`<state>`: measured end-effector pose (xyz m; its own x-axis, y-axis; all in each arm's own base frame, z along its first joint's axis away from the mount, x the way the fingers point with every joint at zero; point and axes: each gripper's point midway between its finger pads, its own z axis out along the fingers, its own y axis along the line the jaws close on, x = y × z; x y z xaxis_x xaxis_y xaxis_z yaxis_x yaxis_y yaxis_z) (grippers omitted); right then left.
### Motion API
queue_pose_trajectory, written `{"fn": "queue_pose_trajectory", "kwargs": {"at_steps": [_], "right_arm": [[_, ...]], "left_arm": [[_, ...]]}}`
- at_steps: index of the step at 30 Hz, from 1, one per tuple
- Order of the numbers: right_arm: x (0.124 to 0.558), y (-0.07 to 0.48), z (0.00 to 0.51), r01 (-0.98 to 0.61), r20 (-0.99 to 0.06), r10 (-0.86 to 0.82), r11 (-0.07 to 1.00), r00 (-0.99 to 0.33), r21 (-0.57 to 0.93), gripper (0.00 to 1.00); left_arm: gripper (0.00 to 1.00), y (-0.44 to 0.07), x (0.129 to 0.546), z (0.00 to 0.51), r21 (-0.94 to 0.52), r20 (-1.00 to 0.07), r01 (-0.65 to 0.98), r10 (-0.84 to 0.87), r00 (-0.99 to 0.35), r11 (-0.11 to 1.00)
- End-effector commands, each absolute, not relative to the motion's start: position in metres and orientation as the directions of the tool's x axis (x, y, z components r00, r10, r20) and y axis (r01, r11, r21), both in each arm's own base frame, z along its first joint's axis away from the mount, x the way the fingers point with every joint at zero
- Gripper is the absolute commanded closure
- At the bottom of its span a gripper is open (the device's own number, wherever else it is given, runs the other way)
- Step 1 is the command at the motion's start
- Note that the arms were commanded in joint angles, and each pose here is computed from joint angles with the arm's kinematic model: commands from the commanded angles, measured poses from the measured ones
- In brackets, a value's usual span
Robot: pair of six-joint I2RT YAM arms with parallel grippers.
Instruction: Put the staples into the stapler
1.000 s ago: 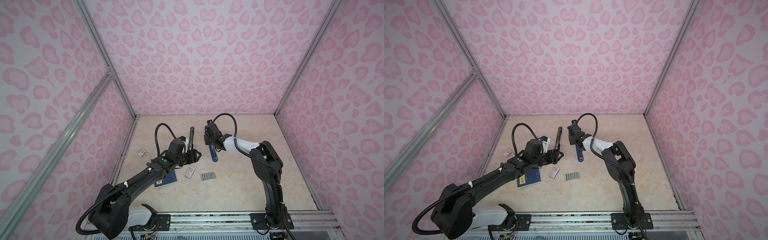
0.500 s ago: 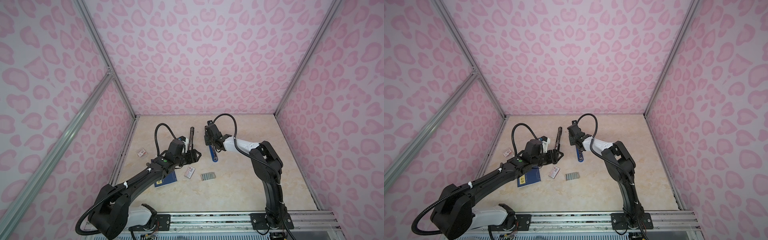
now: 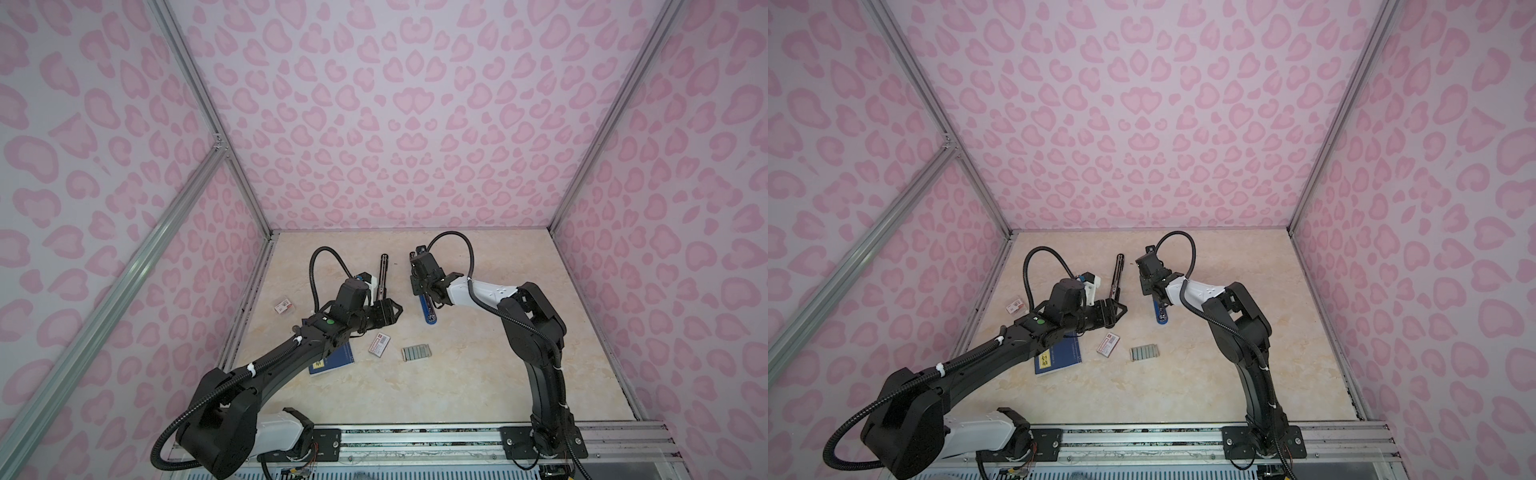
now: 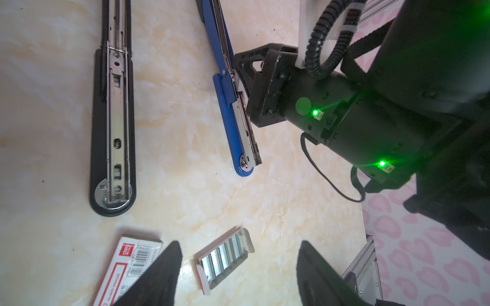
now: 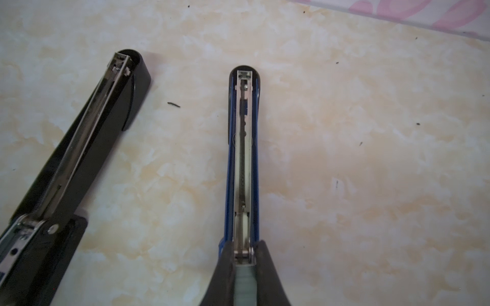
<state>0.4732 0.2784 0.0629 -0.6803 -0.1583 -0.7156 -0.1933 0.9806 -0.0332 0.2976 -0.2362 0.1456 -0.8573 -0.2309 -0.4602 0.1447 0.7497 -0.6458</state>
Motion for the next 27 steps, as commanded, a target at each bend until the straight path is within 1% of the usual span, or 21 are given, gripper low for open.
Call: {"fn": "queue_pose_trajectory", "kwargs": {"at_steps": [1,12,27], "right_arm": [[0.47,0.277,0.061,-0.192,-0.712,-0.156,0.981,-0.685,-0.031,0.86],[0.472,0.279,0.078,-0.187,-0.734,-0.144,0.982,-0.663,-0.024,0.86],[0.466,0.279,0.061,-0.197,-0.713,-0.163,0.98,-0.682,-0.036,0.86]], "left_arm": [[0.28,-0.237,0.301,0.151,-0.651,-0.477,0.154,-0.243,-0.845,0.743],[0.29,-0.238,0.302,0.153,-0.653,-0.479,0.158,-0.243,-0.843,0.741],[0.29,-0.236,0.3,0.149,-0.65,-0.477,0.153,-0.243,-0.845,0.744]]}}
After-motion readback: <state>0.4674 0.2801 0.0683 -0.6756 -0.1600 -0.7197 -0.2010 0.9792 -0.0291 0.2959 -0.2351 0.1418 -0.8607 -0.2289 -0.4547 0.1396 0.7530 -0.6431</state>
